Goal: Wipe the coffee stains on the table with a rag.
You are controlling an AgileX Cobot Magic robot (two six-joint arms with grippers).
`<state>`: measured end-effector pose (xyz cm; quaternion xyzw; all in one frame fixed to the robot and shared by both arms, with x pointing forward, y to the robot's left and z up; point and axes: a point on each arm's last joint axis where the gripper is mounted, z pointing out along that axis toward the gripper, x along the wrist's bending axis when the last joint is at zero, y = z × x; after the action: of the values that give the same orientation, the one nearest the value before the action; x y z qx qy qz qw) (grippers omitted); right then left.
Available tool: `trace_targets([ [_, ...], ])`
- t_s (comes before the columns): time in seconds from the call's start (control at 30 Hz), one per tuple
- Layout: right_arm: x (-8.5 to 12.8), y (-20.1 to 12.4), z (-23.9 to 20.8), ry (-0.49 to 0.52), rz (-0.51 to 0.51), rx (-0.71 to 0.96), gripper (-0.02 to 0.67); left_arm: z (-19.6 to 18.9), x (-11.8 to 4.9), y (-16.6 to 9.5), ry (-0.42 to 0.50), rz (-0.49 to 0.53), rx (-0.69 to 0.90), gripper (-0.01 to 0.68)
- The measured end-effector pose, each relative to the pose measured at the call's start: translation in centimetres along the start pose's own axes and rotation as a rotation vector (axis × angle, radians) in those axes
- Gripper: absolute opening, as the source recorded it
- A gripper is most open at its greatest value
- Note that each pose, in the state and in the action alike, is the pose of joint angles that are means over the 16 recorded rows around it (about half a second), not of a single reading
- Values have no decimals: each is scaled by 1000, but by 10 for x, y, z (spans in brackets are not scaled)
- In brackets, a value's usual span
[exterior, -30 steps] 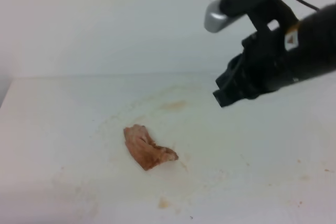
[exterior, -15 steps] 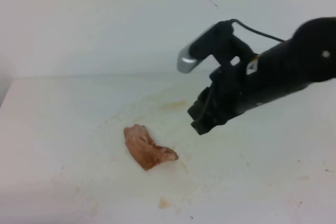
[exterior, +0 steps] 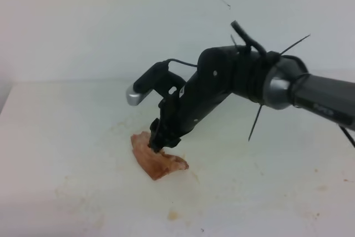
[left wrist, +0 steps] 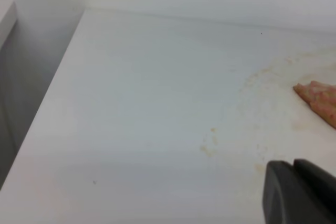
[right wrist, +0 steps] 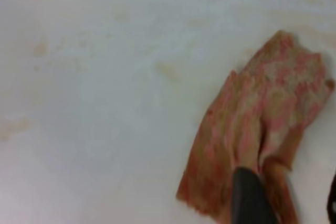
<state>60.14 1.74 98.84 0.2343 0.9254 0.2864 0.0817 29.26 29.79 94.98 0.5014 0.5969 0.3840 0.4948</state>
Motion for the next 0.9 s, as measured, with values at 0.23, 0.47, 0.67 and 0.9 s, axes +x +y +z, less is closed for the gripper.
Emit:
trace_targets([
  [0.23, -5, -6, 43, 19, 4, 45, 287, 0, 0, 0, 0, 0, 0, 1],
  [0.47, -8, -14, 54, 24, 7, 107, 148, 0, 0, 0, 0, 0, 0, 1],
  [0.67, -16, -13, 32, -15, 16, 141, 37, 0, 0, 0, 0, 0, 0, 1],
  [0.9, -35, -27, -18, -116, 93, 133, 4, 0, 0, 0, 0, 0, 0, 1],
])
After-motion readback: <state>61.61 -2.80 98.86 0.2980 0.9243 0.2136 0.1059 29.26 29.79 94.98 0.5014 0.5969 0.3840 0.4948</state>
